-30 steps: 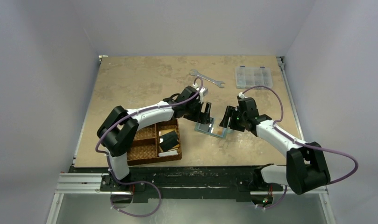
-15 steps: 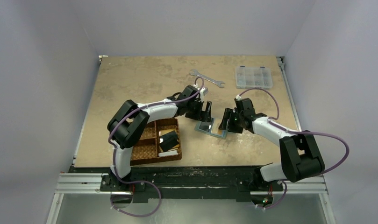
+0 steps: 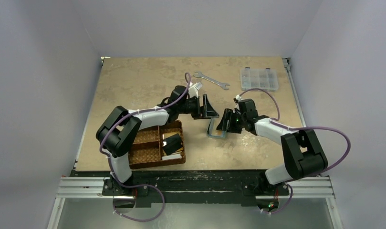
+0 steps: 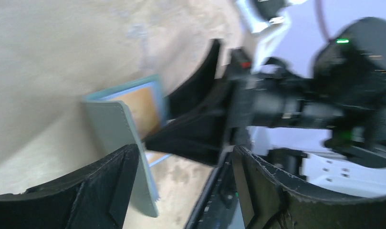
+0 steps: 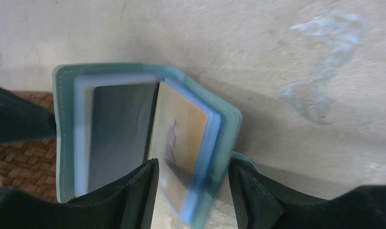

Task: Put the credit cards into the card holder
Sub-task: Close the card holder at the center of the board.

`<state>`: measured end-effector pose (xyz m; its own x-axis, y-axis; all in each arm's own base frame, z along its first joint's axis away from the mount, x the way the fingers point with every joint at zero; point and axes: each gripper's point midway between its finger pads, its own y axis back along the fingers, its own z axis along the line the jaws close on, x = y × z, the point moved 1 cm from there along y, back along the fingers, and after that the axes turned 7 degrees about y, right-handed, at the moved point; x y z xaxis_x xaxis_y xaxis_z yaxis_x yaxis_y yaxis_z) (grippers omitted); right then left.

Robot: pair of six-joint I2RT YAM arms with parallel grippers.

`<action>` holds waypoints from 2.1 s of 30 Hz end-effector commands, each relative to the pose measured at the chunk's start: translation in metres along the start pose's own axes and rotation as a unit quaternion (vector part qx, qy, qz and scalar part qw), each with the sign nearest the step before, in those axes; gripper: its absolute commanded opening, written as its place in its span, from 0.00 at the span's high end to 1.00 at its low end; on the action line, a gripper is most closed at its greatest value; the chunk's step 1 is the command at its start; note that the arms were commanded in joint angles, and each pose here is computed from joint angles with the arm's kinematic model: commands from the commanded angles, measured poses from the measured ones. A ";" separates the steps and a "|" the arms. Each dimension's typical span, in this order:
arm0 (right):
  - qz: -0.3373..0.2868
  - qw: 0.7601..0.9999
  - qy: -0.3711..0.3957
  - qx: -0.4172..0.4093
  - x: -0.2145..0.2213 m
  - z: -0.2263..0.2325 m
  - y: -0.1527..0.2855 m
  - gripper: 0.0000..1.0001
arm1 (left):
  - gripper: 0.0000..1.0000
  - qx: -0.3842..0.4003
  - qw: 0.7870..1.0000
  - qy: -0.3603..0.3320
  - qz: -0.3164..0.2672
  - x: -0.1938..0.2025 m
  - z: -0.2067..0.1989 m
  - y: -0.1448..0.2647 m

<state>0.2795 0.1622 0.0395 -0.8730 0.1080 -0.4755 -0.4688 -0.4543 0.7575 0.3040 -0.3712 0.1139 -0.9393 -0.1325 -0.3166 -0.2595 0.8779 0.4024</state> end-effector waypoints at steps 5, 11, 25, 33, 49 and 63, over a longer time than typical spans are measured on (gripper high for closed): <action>0.013 1.000 0.010 0.025 0.001 0.007 0.009 0.37 | 0.25 0.142 0.990 -0.004 0.000 0.009 -0.080 0.003; -0.036 0.989 -0.026 0.141 -0.008 -0.023 0.048 0.27 | 0.26 0.161 0.987 0.002 0.015 0.020 -0.082 -0.008; -0.013 0.999 0.037 -0.017 -0.016 0.027 0.029 0.57 | 0.08 -0.182 0.966 -0.183 -0.010 -0.027 0.007 0.033; 0.003 0.999 0.032 0.029 -0.008 0.005 0.013 0.59 | 0.08 -0.222 0.961 -0.165 0.029 -0.019 0.054 0.007; 0.025 0.999 0.027 0.012 0.005 0.002 -0.005 0.58 | 0.12 0.040 0.997 -0.068 0.010 0.004 -0.040 -0.003; 0.019 0.999 0.029 0.012 0.004 0.003 0.001 0.57 | 0.09 -0.158 0.970 -0.186 -0.002 -0.024 -0.014 0.011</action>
<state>0.2729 0.1671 0.0369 -0.8946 0.0496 -0.4442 -0.4186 -0.4412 0.7938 0.2858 -0.3976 0.1182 -0.9062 0.0299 -0.4219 -0.2102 0.8337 0.5106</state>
